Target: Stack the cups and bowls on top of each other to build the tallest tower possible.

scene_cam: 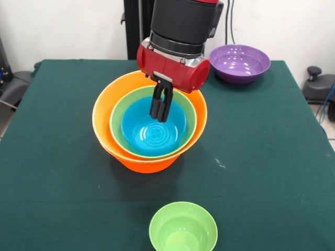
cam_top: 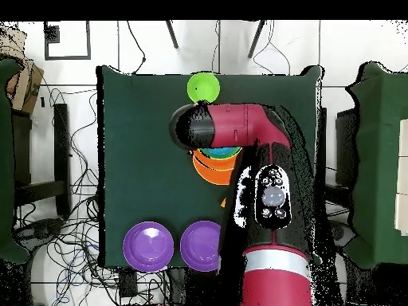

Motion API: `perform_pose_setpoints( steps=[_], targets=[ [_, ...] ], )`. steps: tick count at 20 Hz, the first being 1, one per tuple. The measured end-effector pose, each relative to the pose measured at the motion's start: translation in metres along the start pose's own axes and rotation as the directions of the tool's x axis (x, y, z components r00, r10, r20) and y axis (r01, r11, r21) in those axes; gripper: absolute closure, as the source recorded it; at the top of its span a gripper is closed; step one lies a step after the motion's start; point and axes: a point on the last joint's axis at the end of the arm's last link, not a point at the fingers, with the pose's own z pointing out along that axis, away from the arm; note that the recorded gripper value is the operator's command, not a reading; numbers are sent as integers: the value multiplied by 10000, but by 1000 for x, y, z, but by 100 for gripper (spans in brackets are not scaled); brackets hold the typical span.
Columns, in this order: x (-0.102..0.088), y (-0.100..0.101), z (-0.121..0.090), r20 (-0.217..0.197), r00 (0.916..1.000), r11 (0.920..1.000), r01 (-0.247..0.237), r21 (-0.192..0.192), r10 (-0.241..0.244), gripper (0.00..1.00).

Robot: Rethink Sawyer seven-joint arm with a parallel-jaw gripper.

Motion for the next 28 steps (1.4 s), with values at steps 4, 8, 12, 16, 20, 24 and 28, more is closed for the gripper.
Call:
perform_pose_setpoints(
  steps=[4,8,12,16,20,24,28],
  targets=[
    [5,-7,4,-136,9999,10000,-34,75,35,100],
    [9,-13,9,-216,9997,9999,-70,102,72,100],
    [12,-19,13,-225,9997,9999,-56,115,59,100],
    [16,-26,19,-178,9998,9998,86,169,-83,100],
    [20,-28,29,-73,9997,9997,227,127,-226,100],
    [25,-34,45,-68,9995,9995,306,96,-305,100],
    [32,-43,63,-179,9992,9993,347,136,-345,100]
  ],
)
